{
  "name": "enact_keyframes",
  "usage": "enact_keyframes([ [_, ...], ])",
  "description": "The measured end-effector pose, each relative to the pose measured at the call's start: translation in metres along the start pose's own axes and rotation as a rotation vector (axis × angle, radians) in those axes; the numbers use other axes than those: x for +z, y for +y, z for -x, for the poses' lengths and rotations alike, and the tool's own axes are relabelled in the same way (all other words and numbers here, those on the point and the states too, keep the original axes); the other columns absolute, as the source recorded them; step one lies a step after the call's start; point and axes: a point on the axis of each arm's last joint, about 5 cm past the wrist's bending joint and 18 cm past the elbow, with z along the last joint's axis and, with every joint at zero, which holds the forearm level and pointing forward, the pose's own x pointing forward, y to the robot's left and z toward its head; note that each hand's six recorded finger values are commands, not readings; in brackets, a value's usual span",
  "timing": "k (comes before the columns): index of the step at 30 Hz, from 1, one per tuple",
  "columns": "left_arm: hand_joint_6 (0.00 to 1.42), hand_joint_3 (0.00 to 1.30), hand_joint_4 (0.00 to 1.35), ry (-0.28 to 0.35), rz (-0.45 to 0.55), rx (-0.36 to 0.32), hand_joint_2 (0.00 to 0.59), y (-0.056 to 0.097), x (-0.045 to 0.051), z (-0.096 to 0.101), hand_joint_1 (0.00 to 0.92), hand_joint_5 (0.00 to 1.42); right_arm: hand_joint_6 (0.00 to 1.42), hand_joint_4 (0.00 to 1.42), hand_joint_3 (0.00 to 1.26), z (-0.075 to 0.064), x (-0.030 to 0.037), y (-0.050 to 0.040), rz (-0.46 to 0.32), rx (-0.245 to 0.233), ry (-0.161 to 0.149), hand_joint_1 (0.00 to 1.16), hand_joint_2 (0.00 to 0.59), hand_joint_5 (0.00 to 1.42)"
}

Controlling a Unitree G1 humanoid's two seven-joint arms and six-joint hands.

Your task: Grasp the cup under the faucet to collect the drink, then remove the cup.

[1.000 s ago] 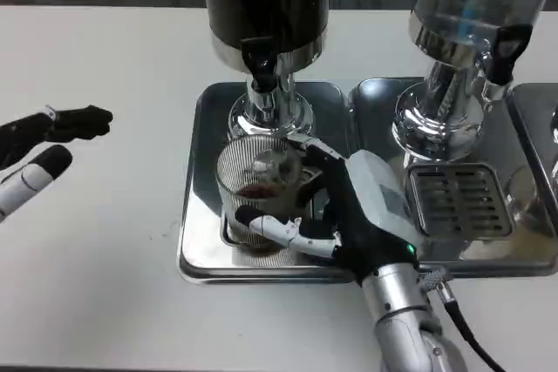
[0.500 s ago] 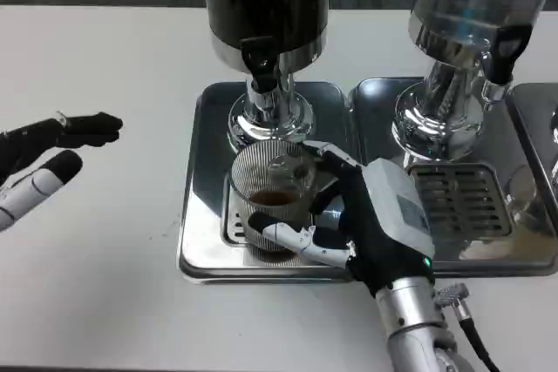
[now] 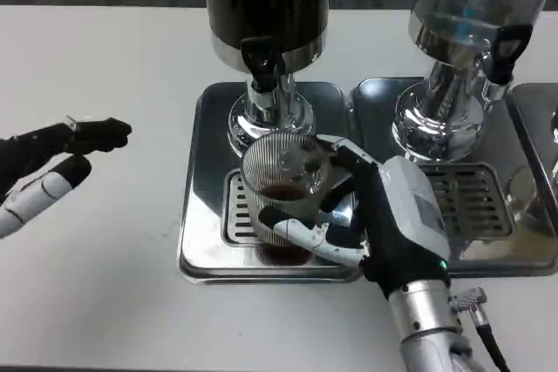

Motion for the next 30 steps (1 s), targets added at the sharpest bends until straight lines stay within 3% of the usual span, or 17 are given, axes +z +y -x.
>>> enact_keyframes([
  [8, 0.25, 0.31, 0.28, -0.005, 0.006, -0.018, 0.199, -0.003, -0.0002, -0.003, 0.0, 0.26, 1.15, 0.52, 0.42, 0.008, -0.0028, -0.0069, 0.008, -0.005, 0.016, 0.62, 0.229, 0.74],
  [16, 0.23, 0.26, 0.21, -0.017, 0.016, -0.05, 0.207, -0.01, -0.0006, -0.007, 0.0, 0.22, 1.15, 0.52, 0.43, 0.011, -0.0016, -0.0134, 0.007, -0.005, 0.016, 0.62, 0.242, 0.75],
  [24, 0.17, 0.18, 0.05, -0.04, 0.019, -0.083, 0.214, -0.016, -0.0001, -0.011, 0.0, 0.07, 1.15, 0.53, 0.43, 0.016, -0.0028, -0.0192, 0.004, -0.014, 0.027, 0.63, 0.243, 0.75],
  [30, 0.13, 0.12, 0.0, -0.077, -0.016, -0.143, 0.213, -0.022, 0.0027, -0.019, 0.0, 0.01, 1.15, 0.53, 0.43, 0.019, -0.0054, -0.0214, 0.008, -0.007, 0.038, 0.63, 0.243, 0.76],
])
